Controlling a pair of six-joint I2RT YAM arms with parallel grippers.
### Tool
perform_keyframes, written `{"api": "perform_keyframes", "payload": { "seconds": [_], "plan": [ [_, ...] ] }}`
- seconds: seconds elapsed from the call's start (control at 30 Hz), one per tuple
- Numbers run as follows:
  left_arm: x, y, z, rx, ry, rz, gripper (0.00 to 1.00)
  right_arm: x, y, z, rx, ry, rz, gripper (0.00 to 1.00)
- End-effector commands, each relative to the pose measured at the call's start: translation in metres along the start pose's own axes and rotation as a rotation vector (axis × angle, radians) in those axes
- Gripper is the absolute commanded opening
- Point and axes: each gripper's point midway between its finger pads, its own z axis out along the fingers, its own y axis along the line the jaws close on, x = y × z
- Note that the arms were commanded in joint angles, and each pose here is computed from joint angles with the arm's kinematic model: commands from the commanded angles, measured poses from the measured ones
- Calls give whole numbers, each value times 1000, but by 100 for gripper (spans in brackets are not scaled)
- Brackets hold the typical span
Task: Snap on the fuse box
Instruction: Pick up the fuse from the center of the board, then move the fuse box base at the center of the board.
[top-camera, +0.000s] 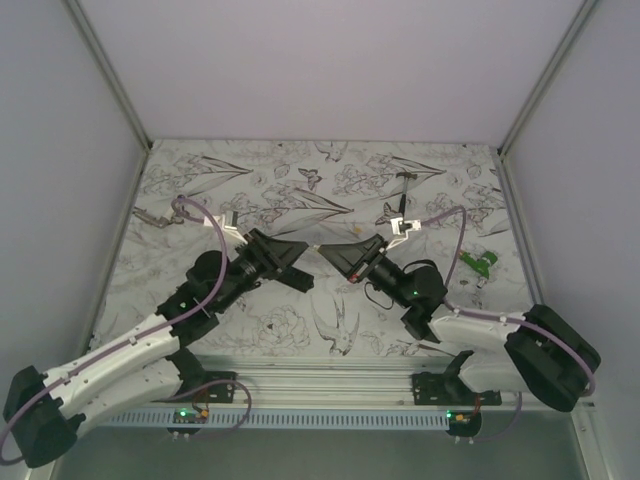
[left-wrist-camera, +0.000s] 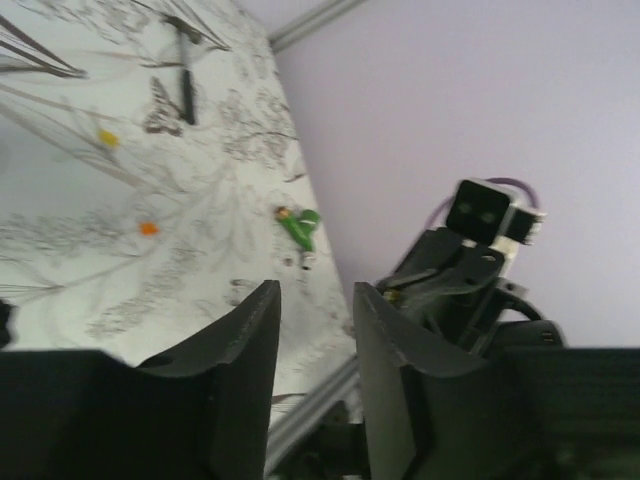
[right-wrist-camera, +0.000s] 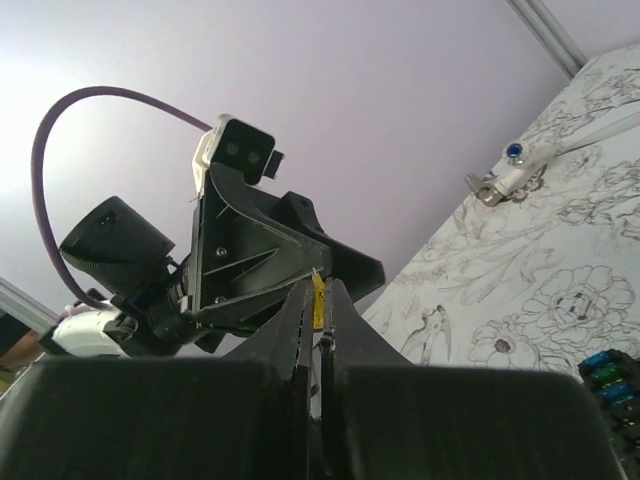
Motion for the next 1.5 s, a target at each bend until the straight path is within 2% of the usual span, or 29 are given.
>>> {"api": "perform_keyframes", "payload": {
  "seconds": [0.0, 0.2, 0.4, 0.53, 0.6, 0.73, 1.07, 1.47],
  "plan": [
    [-14, 33, -7, -118, -21, 140, 43, -6, -12, -3, 63, 2, -62, 0],
    [-28, 88, -11, -298, 46, 225, 58, 4, -54, -14, 270, 101, -150, 0],
    [-35, 144, -8, -450, 129, 207, 73, 10, -87, -30, 448, 186, -223, 0],
    [-34, 172, -3, -516, 187, 185, 85, 16, -100, -37, 515, 240, -249, 0],
    [-30, 183, 2, -533, 232, 165, 88, 19, -107, -41, 545, 257, -256, 0],
    [-17, 206, 16, -573, 327, 124, 89, 25, -118, -48, 588, 290, -268, 0],
    [17, 231, 35, -577, 482, 38, 89, 37, -135, -51, 681, 398, -283, 0],
    [63, 218, 29, -563, 559, -2, 89, 52, -142, -50, 732, 507, -318, 0]
  ]
}}
